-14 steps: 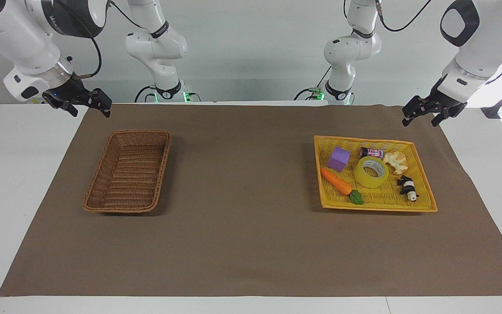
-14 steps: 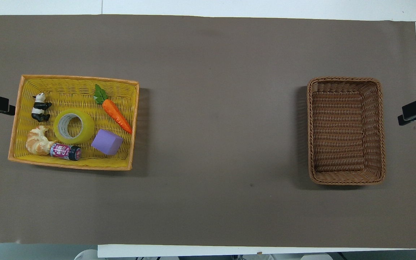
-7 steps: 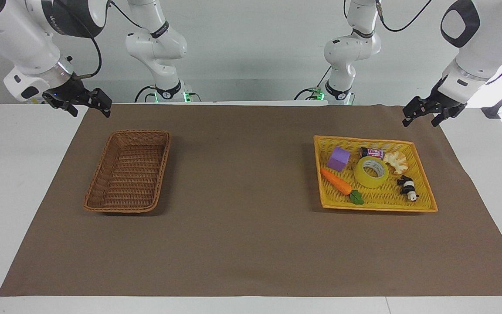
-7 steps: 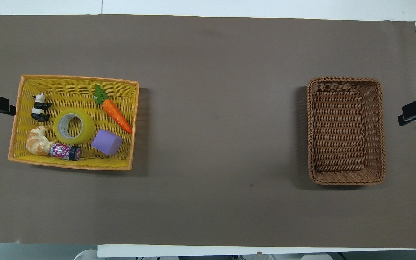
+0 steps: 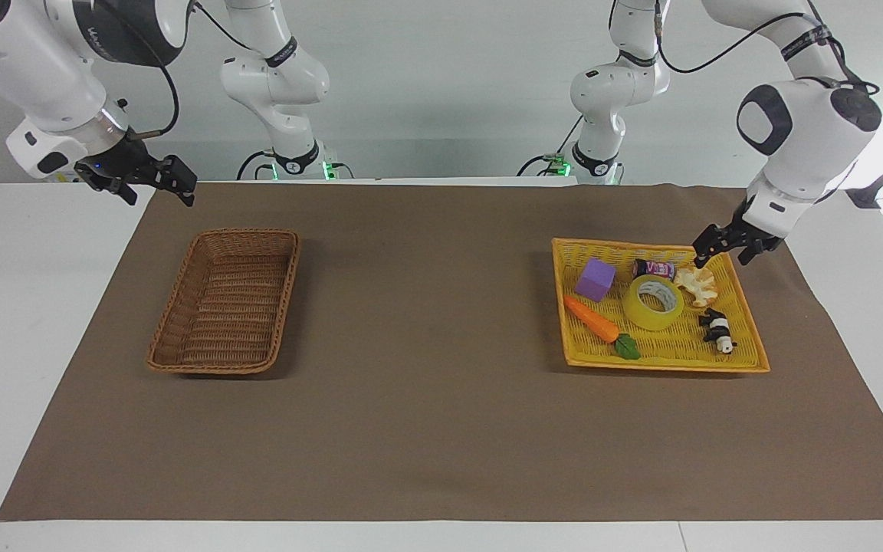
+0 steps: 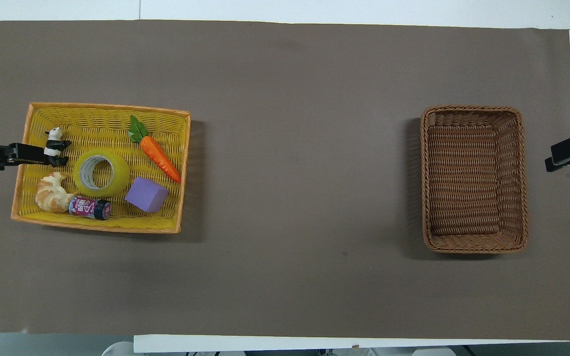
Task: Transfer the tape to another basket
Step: 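Reach the left gripper into the yellow basket and grasp the tape roll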
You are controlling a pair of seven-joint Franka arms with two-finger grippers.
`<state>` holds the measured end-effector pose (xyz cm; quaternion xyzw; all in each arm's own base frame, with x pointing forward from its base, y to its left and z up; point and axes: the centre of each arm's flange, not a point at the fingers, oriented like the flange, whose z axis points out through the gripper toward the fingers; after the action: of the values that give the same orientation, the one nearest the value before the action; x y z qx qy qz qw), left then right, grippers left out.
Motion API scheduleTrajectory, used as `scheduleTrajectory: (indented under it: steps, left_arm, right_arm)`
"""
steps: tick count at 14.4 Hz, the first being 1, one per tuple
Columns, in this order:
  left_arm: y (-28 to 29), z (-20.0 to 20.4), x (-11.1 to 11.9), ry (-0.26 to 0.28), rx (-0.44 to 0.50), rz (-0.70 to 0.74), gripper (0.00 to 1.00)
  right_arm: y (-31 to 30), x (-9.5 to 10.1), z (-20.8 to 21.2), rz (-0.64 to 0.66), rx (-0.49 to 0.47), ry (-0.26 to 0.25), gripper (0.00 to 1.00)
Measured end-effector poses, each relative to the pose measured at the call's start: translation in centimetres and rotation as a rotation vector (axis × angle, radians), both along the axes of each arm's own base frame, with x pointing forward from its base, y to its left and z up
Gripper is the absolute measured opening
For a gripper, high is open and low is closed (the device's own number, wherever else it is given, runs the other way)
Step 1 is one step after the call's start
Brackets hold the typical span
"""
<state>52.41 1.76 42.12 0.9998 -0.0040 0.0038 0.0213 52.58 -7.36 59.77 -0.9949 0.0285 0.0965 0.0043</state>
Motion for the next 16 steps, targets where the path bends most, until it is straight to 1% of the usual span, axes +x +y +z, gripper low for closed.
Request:
scheduleTrajectory:
  steps: [2, 4, 6, 7, 8, 10, 12, 13, 14, 15, 16]
  left_arm:
    - [-0.4, -4.0, -0.1, 0.003, -0.004, -0.005, 0.98]
    - [-0.8, -6.1, -0.3, 0.015, -0.008, -0.012, 0.98]
    - [-0.9, -6.4, -0.2, 0.013, -0.009, -0.014, 0.93]
    - [-0.9, -6.3, -0.1, 0.006, -0.008, -0.013, 0.93]
    - [-0.9, -6.3, -0.1, -0.001, -0.008, -0.013, 0.87]
    - [-0.9, -6.7, 0.2, -0.015, -0.008, -0.013, 0.86]
    - [-1.3, -7.7, 0.3, -0.006, -0.012, -0.019, 0.85]
    - [-1.5, -8.2, 0.3, 0.002, -0.013, -0.024, 0.78]
    - [-1.7, -8.7, 0.1, 0.008, -0.014, -0.027, 0.72]
    - [-1.7, -9.1, 0.0, 0.012, -0.014, -0.027, 0.71]
    - [-1.7, -9.3, -0.1, 0.015, -0.015, -0.027, 0.62]
  right_arm:
    - [0.0, 0.0, 0.0, 0.000, 0.000, 0.000, 1.00]
    - [0.0, 0.0, 0.0, 0.000, 0.000, 0.000, 1.00]
    - [0.0, 0.0, 0.0, 0.000, 0.000, 0.000, 1.00]
    - [0.0, 0.0, 0.0, 0.000, 0.000, 0.000, 1.00]
    - [0.0, 0.0, 0.0, 0.000, 0.000, 0.000, 1.00]
    - [0.0, 0.0, 0.0, 0.000, 0.000, 0.000, 1.00]
    - [0.0, 0.0, 0.0, 0.000, 0.000, 0.000, 1.00]
    - [0.0, 0.0, 0.0, 0.000, 0.000, 0.000, 1.00]
    - [0.0, 0.0, 0.0, 0.000, 0.000, 0.000, 1.00]
    - [0.0, 0.0, 0.0, 0.000, 0.000, 0.000, 1.00]
    - [0.0, 0.0, 0.0, 0.000, 0.000, 0.000, 1.00]
